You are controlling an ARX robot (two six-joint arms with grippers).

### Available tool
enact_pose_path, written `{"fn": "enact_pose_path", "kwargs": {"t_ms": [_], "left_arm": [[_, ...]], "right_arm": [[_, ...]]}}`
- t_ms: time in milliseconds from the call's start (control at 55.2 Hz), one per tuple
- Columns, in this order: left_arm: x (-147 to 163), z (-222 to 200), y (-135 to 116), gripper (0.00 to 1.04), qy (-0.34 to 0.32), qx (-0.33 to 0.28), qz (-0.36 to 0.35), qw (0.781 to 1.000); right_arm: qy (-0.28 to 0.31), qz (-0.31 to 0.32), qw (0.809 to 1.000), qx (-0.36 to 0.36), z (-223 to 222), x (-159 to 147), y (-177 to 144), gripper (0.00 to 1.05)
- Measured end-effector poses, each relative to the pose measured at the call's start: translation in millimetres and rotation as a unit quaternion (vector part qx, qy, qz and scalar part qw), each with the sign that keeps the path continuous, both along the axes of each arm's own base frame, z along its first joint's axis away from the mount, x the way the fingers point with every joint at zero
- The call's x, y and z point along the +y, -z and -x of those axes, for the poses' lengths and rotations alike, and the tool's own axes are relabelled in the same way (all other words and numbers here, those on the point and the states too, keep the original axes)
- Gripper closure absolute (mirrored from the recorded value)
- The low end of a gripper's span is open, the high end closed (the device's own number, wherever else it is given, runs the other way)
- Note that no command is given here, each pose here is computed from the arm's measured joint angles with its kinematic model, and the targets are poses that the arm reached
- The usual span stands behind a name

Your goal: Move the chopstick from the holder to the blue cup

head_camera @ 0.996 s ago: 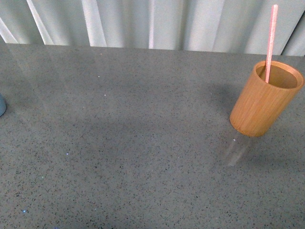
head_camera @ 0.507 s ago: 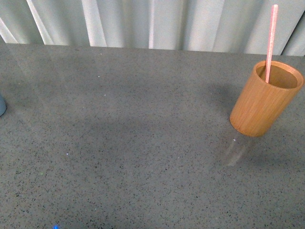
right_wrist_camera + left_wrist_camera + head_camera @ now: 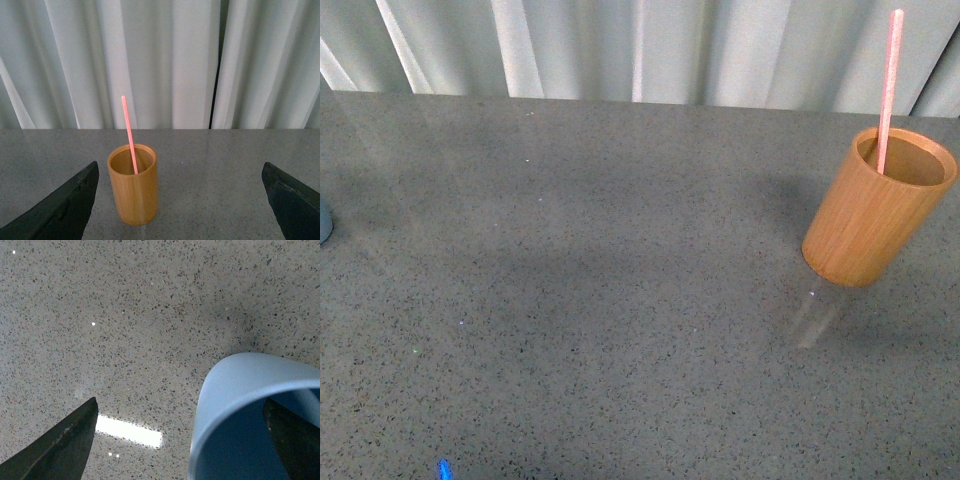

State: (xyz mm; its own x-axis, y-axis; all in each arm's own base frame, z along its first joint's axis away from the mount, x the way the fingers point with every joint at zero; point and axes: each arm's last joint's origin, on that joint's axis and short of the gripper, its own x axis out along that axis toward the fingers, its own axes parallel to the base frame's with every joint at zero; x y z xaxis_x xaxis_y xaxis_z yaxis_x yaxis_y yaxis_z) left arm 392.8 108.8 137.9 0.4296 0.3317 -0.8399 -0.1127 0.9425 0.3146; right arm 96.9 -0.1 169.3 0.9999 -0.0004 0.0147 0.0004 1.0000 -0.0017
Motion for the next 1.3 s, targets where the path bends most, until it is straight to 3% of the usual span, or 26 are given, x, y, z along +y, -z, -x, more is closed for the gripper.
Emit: {"fn": "enact_pose_path", "kwargs": {"t_ms": [54, 706, 978, 1141, 1304], "left_arm": [[-3.1, -1.0, 3.0, 0.07, 0.001, 0.003, 0.002, 1.0], [-23.7, -2.2, 4.6, 1.01, 0.038, 0.014, 0.045, 0.998], [-46.8, 7.3, -20.9, 1.01, 0.08, -0.001, 0.054, 0.995], [-110.0, 33.7, -56.1, 1.01, 0.184, -0.021, 0.088, 0.979], [-162.8, 55.1, -58.8, 1.01, 0.259, -0.013, 0.096, 0.961]], "right_arm": [[0.0, 0.0, 1.0, 0.0, 0.0, 0.0, 0.0, 0.1], [0.0, 0.0, 1.0, 0.0, 0.0, 0.0, 0.0, 0.1], [0.0, 0.0, 1.0, 0.0, 0.0, 0.0, 0.0, 0.1], [0.0, 0.0, 1.0, 0.0, 0.0, 0.0, 0.0, 0.1], [0.0, 0.0, 1.0, 0.0, 0.0, 0.0, 0.0, 0.1]]}}
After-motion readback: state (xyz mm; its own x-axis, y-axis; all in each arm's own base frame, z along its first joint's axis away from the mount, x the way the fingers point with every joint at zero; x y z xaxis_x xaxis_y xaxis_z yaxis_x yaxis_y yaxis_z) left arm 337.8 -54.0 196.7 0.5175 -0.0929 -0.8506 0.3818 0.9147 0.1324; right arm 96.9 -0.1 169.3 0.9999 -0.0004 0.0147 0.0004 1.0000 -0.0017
